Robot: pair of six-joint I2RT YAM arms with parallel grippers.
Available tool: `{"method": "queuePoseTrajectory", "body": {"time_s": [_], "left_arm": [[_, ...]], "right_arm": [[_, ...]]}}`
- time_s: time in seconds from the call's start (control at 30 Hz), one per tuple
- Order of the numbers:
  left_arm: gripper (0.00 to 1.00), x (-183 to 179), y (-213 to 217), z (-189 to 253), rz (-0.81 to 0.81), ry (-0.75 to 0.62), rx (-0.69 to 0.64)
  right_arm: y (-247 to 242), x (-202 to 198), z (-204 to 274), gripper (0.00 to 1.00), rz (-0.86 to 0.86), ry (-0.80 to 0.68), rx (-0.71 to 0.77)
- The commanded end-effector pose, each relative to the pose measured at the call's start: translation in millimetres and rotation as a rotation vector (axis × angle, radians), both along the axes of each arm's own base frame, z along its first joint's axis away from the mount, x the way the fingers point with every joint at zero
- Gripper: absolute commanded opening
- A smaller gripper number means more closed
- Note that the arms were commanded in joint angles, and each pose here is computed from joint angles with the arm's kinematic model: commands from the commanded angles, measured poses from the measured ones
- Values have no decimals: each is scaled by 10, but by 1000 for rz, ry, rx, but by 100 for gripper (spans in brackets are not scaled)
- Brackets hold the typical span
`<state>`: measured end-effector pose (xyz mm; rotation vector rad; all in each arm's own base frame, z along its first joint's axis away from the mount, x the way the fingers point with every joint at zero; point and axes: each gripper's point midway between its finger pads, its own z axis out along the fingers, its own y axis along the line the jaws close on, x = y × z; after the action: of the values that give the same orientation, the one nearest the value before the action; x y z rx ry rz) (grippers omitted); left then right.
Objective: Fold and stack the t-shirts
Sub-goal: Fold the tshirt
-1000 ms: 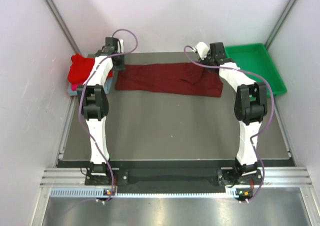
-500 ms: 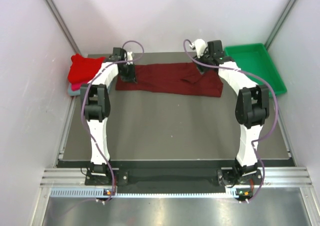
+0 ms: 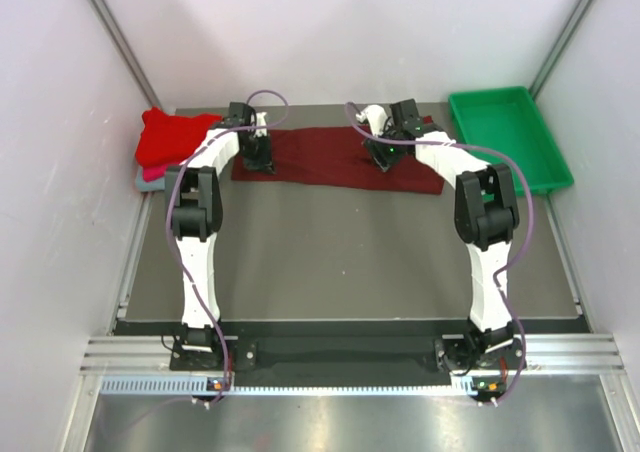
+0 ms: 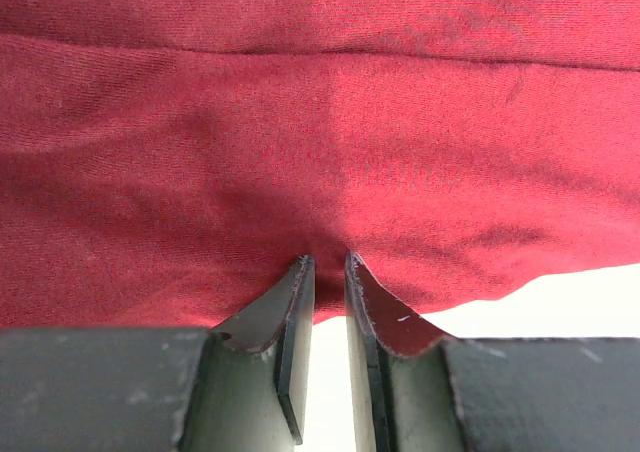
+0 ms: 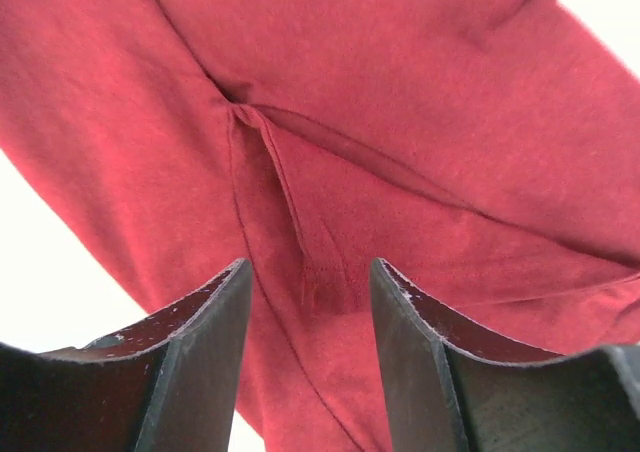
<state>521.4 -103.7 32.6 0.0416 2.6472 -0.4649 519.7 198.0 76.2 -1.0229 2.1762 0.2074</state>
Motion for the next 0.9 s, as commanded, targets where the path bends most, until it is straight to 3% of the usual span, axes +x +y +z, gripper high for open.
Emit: {"method": "queuePoseTrajectory", "body": {"time_s": [0.0, 0.2, 0.33, 0.43, 0.8, 0.87], "left_arm": [[24, -56, 42, 9, 18, 7, 19], [24, -76, 38, 23, 17, 10, 16], [24, -63, 52, 36, 16, 3, 25], [24, -58, 52, 45, 15, -1, 25], [24, -104, 67, 31, 5, 2, 47], [24, -119, 51, 49, 0, 0, 47]], "right_arm": [[33, 60, 23, 51, 6, -23, 1], [-13, 126, -32, 43, -5, -42, -34], [-37, 176, -36, 10, -10, -58, -53], [-45, 248, 23, 1, -21, -87, -57], [139, 637, 266, 0, 10, -256, -90], [197, 690, 279, 6, 11, -282, -97]]}}
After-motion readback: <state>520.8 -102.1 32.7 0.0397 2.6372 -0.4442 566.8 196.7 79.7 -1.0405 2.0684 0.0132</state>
